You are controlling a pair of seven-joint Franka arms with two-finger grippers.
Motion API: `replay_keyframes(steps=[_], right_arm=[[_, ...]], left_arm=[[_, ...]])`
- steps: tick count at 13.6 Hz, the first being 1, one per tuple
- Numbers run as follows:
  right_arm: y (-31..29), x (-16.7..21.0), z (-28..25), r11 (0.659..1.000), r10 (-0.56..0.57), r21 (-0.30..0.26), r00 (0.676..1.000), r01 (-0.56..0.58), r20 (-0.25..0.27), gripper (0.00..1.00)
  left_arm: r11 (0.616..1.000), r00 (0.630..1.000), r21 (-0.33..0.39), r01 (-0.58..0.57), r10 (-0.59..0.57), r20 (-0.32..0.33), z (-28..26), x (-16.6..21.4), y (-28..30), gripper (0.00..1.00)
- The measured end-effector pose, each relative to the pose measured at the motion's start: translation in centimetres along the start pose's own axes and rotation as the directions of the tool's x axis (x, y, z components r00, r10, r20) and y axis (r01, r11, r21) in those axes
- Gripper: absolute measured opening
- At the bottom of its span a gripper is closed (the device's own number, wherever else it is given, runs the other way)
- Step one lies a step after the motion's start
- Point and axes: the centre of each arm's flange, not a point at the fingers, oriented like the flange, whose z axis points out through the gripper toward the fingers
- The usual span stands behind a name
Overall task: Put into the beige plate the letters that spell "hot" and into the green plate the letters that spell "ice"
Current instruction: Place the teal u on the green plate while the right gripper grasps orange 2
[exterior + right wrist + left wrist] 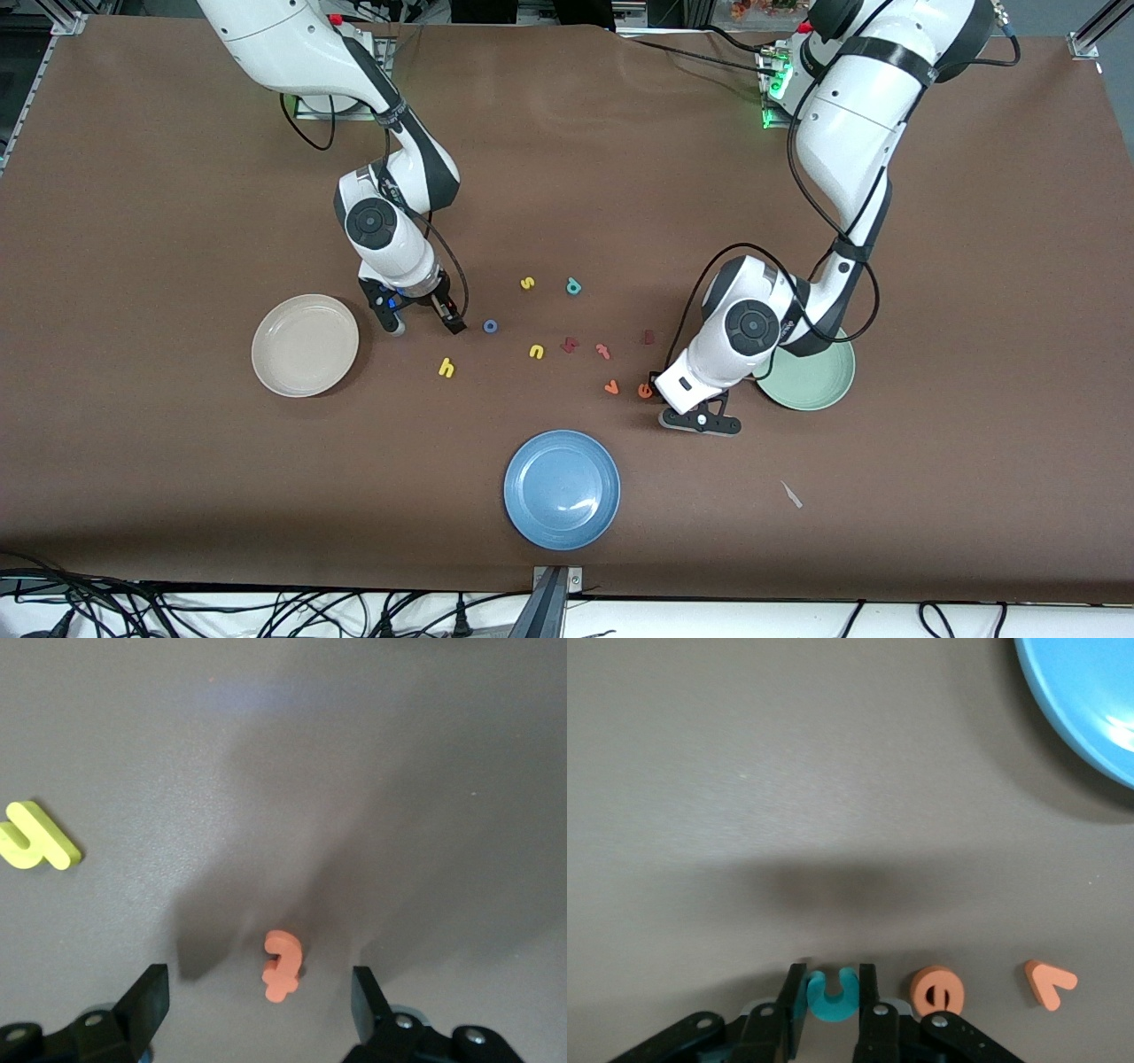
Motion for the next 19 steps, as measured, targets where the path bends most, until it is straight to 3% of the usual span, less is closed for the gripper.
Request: replay_keyframes(steps=[2, 4, 8, 9, 14, 16, 17, 18, 19], right_arm=[[0.3, 0.0, 0.3, 1.000, -0.001, -0.003, 1.000, 0.001, 0.000, 0.87], [0.5, 0.0, 0.3, 1.000, -0.004, -0.002, 1.000, 0.004, -0.001, 0.72], [0.4, 0.0, 0.0, 1.000, -0.019, 0.002, 1.000, 0.019, -0.002, 0.59], [0.5, 0.0, -0.1, 1.000, -0.019, 0.003, 1.000, 0.019, -0.002, 0.48], [0.6, 0.1, -0.2, 1.000, -0.028, 0.002, 1.000, 0.028, -0.003, 0.39], [0.7, 0.1, -0.2, 1.000, -0.028, 0.002, 1.000, 0.028, -0.004, 0.27], [0.7, 0.1, -0.2, 1.000, -0.029, 0.002, 1.000, 0.029, -0.004, 0.27], [0.7, 0.2, -0.2, 1.000, -0.029, 0.002, 1.000, 0.029, -0.004, 0.19], [0.7, 0.2, -0.3, 1.000, -0.029, 0.003, 1.000, 0.029, -0.004, 0.18]], left_arm=[[0.999, 0.997, 0.022, -0.036, 0.035, 0.063, -1.8, 0.2, -2.3, 0.25], [0.998, 0.989, 0.041, -0.049, 0.043, 0.142, -3.9, 0.0, -4.2, 0.25], [0.996, 0.967, 0.065, -0.059, 0.041, 0.253, -6.9, -1.1, -6.7, 0.25], [0.995, 0.963, 0.064, -0.070, 0.051, 0.264, -7.0, -1.4, -7.7, 0.25], [0.989, 0.956, 0.065, -0.131, 0.109, 0.273, -5.9, -3.5, -12.1, 0.25], [0.981, 0.958, 0.086, -0.172, 0.146, 0.248, -4.1, -5.1, -13.2, 0.25], [0.977, 0.956, 0.086, -0.193, 0.167, 0.241, -3.4, -5.8, -14.3, 0.25], [0.975, 0.955, 0.081, -0.206, 0.182, 0.235, -2.7, -6.4, -15.6, 0.25], [0.975, 0.955, 0.076, -0.211, 0.189, 0.228, -2.3, -6.9, -16.7, 0.25]])
